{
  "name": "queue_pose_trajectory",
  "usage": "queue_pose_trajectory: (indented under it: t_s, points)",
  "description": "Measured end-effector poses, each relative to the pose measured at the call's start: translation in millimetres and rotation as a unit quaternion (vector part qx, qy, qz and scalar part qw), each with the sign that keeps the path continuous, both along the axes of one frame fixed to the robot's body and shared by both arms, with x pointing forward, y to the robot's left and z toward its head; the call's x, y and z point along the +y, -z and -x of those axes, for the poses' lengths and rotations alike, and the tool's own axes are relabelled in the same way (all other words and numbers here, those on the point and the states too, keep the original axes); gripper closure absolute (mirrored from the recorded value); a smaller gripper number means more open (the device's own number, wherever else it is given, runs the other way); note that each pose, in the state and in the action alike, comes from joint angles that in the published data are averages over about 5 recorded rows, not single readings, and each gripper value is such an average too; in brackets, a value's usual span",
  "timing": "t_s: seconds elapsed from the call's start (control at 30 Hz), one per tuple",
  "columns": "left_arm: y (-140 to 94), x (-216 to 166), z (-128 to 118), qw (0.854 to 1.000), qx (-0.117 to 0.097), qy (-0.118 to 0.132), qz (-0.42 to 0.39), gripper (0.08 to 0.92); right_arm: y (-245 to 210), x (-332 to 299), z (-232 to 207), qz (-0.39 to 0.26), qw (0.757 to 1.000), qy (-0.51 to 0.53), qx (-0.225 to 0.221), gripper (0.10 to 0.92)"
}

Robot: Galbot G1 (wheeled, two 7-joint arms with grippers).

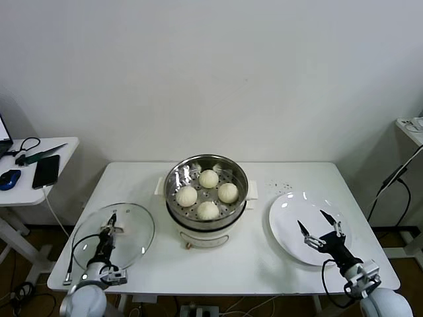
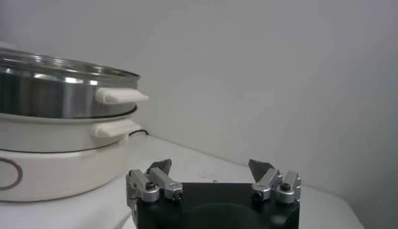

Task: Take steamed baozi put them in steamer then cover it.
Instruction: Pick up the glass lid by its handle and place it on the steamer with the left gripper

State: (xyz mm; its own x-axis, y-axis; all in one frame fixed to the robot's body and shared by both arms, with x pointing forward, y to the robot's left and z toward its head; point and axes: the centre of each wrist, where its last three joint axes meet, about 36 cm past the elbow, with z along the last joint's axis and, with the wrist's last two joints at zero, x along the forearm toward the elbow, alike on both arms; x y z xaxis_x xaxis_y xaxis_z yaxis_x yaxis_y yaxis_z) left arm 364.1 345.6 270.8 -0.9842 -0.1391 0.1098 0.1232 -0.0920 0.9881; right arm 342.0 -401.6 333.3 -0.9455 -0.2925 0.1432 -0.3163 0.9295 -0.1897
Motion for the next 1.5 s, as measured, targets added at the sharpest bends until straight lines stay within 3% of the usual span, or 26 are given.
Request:
queue_pose_trajectory:
  t_s: [0.23, 0.57, 0.7, 0.87, 1.2, 1.5]
  points:
    - [-33, -3, 16, 0.999, -0.027, -0.015, -0.005, 0.845, -1, -1, -5, 0.004, 1.0, -0.002, -0.002, 0.2]
    - [-98, -19, 33, 0.995, -0.08, -0.052, -0.021, 0.845, -3, -3, -15, 0.015, 1.0, -0.004, -0.007, 0.2]
    - [-126, -31, 31, 0.993, -0.104, -0.05, -0.02, 0.845, -4, -5, -19, 0.019, 1.0, -0.005, -0.008, 0.2]
    - [-157, -54, 20, 0.992, -0.125, -0.03, -0.015, 0.845, -4, -5, -24, 0.022, 1.0, -0.003, -0.009, 0.2]
    - [-190, -122, -7, 0.993, -0.122, 0.01, 0.001, 0.845, 0, -2, -35, 0.027, 1.0, 0.0, -0.01, 0.2]
    - [-201, -192, -33, 0.993, -0.109, 0.037, 0.019, 0.845, 3, -5, -36, 0.031, 0.999, 0.005, -0.01, 0.2]
